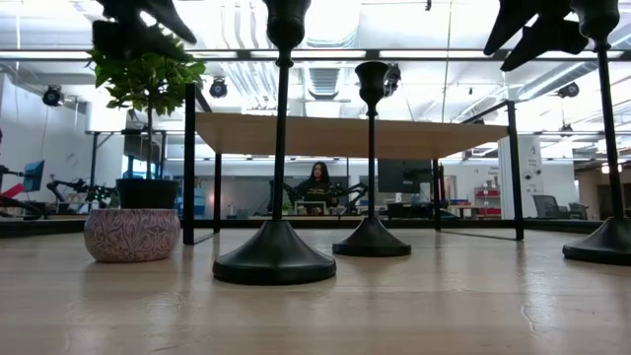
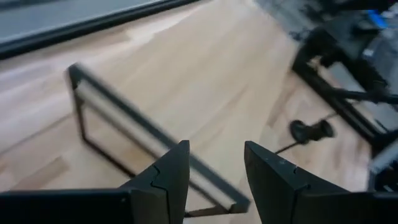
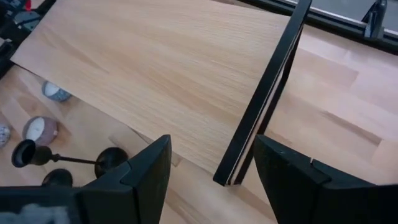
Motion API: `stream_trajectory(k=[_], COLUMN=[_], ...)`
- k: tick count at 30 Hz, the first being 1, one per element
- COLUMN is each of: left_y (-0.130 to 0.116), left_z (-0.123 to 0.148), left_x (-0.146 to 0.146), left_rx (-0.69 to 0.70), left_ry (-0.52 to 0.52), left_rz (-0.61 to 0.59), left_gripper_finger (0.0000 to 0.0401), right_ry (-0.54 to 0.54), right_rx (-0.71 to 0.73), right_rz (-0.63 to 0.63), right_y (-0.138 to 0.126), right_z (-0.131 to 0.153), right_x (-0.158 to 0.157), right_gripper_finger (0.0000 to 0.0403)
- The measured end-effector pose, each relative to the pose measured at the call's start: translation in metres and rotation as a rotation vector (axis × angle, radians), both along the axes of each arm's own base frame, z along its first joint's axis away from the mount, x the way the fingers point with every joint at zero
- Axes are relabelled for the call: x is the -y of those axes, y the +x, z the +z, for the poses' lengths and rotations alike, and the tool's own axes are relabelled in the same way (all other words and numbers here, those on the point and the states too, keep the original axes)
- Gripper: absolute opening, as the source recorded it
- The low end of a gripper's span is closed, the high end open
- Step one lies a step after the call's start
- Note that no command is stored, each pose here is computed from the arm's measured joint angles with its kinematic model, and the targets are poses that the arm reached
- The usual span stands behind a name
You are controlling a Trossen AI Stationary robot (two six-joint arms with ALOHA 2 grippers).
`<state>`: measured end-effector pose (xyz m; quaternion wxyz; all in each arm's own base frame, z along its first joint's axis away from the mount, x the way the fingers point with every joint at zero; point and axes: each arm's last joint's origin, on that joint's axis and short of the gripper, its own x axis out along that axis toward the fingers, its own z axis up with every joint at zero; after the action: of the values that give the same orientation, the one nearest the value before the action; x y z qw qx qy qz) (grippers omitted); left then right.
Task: Pick & Place candle stick holders
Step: Adjust the shelf on the table
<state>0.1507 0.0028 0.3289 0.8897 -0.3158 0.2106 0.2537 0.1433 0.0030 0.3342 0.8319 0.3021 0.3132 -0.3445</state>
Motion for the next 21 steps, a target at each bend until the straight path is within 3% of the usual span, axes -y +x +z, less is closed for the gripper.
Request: stream_trajectory(k=[8, 15, 21], left_y=[0.003, 0.017, 0.016], left_z=[-0.028, -0.062, -0.074], left_x=[-0.001, 0.002, 0.001], left_rx=[0.024, 0.167, 0.162], left_ry=[-0.112, -0.264, -0.282], left_rz=[0.096, 0.049, 0.066], left_gripper_finger=[0.0149, 0.0149, 0.0149], right_ry=[-0.013, -0.019, -0.02], right_rx=[0.0, 0.0, 0.001], right_rz=[0.014, 0.021, 0.022], right_y=[-0.002, -0.003, -0.003], right_z=[0.001, 0.001, 0.002], right_x=[0.0, 0.0, 0.0], right_gripper_finger=[0.0221, 0.0221, 0.0221])
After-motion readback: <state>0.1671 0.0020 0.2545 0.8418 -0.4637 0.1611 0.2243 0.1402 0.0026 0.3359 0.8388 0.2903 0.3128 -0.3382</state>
